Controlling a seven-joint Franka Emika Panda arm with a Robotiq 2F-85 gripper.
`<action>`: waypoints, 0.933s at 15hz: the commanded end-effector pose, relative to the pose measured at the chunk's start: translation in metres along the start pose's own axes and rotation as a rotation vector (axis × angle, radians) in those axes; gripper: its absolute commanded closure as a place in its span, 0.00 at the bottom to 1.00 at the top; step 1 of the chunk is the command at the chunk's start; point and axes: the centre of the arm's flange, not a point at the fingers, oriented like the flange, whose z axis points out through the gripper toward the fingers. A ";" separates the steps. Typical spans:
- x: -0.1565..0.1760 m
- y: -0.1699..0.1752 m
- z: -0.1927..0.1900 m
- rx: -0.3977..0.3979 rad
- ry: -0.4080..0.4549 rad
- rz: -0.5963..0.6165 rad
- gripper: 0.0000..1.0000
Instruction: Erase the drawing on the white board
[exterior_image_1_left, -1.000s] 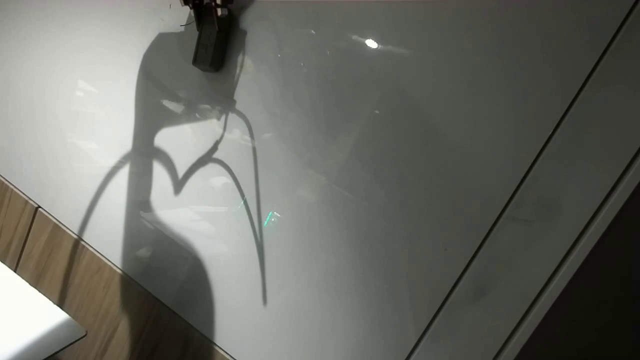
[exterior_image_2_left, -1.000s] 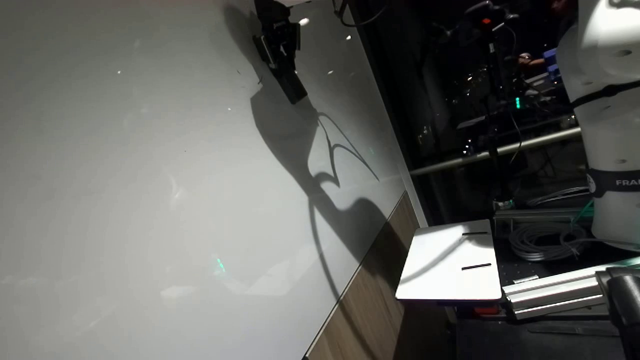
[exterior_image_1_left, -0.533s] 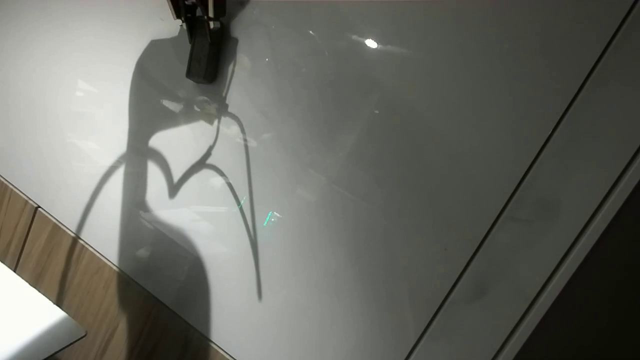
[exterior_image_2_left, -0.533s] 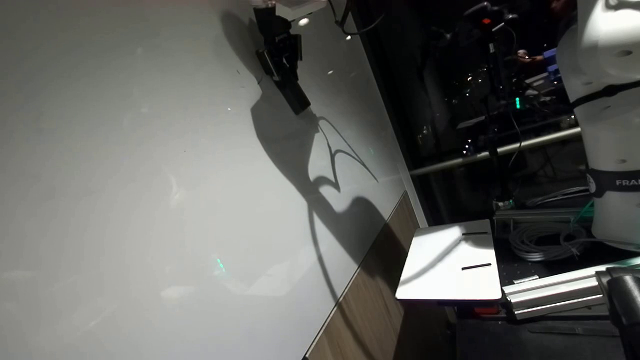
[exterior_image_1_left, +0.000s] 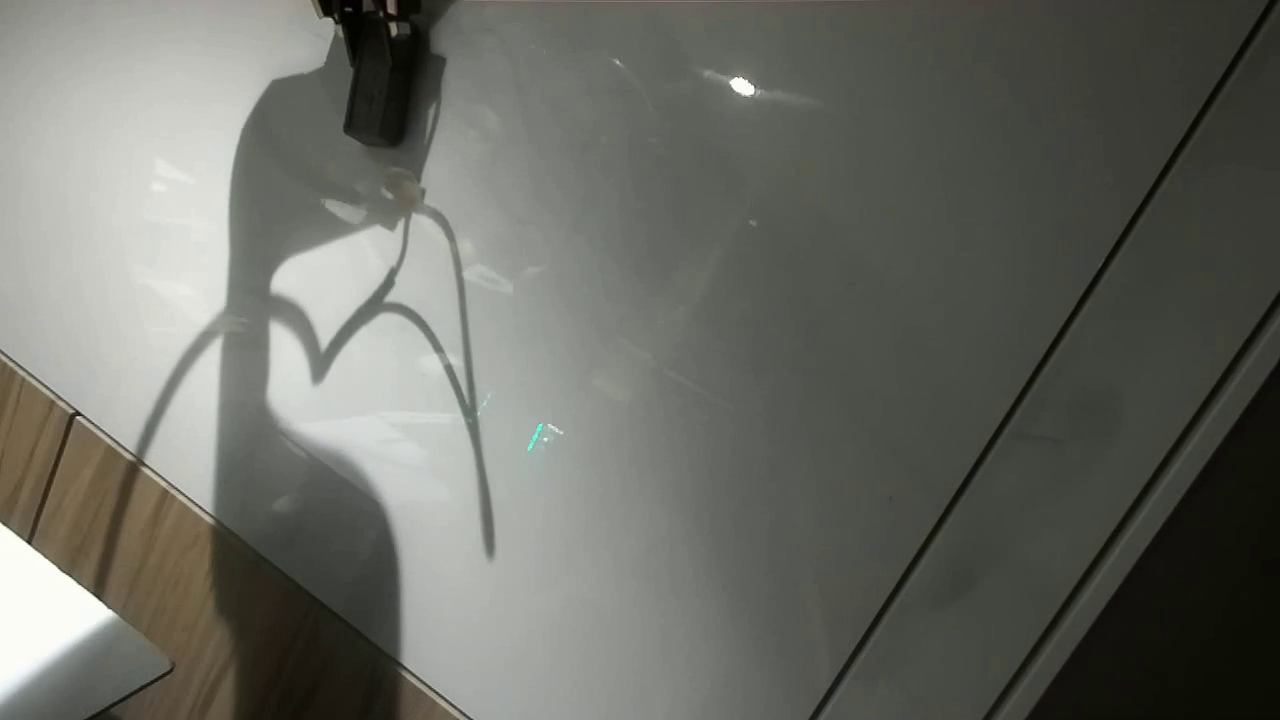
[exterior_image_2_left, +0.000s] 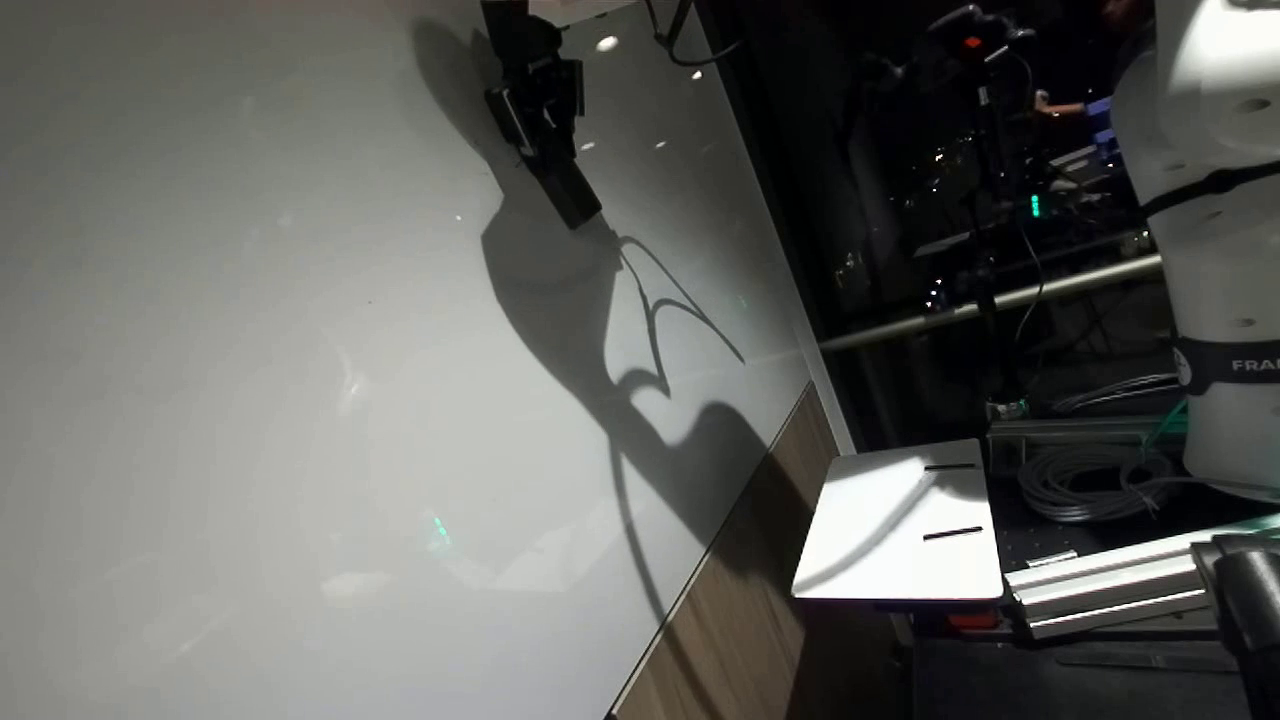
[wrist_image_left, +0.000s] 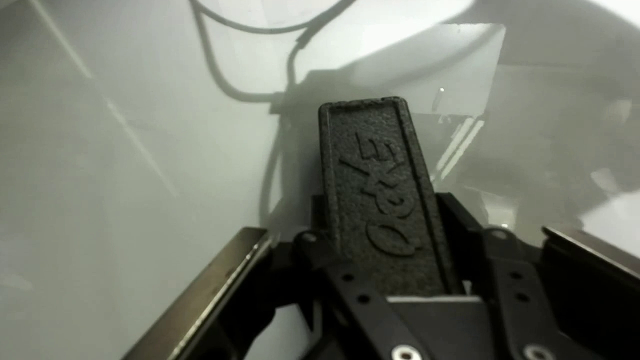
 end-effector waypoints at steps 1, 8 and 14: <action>0.039 -0.043 -0.025 0.061 0.122 -0.011 0.70; 0.025 -0.090 -0.068 0.121 0.177 -0.069 0.70; 0.013 -0.112 -0.092 0.171 0.220 -0.103 0.70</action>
